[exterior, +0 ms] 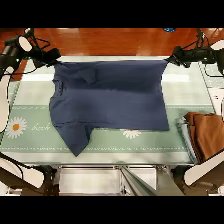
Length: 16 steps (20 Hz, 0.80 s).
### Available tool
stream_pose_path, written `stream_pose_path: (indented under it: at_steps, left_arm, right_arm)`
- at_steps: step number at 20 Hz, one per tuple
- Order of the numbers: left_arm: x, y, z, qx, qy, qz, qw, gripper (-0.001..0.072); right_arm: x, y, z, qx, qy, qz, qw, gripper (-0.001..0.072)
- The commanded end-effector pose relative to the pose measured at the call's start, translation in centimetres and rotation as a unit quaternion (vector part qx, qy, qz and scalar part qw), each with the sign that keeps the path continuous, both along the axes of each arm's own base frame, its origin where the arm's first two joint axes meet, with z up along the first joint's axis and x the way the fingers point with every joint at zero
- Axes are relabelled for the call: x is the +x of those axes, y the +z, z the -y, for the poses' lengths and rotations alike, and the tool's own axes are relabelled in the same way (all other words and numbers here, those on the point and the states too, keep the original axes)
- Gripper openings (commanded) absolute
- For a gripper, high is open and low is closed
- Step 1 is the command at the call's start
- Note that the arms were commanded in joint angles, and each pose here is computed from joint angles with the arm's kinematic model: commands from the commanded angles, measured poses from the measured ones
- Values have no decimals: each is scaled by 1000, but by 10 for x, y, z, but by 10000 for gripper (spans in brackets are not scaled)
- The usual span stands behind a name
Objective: Fold the shirts.
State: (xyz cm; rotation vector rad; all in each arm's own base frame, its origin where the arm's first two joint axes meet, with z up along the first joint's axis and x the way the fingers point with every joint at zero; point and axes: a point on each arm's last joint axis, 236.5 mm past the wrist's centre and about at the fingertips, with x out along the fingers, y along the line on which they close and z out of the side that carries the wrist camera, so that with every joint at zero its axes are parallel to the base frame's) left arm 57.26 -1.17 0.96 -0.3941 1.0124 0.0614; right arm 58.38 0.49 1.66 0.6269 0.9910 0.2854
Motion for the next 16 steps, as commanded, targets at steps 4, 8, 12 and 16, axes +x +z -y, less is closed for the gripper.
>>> stream_pose_path:
  at_steps: [4, 8, 12, 16]
  left_arm:
    - [-73, -36, 21, -4, -144, -142, 979, 23]
    - [-110, -67, 16, -12, -162, -211, 964, 23]
    - [-121, -76, 16, -15, -172, -229, 958, 23]
    - [-125, -83, 17, -16, -180, -241, 953, 23]
  right_arm:
    - [-74, -35, 19, -60, 94, -133, 985, 32]
    - [-103, -59, 17, -55, 100, -199, 973, 32]
    - [-128, -83, 17, -71, 110, -250, 959, 32]
    - [-143, -93, 14, -67, 120, -274, 952, 32]
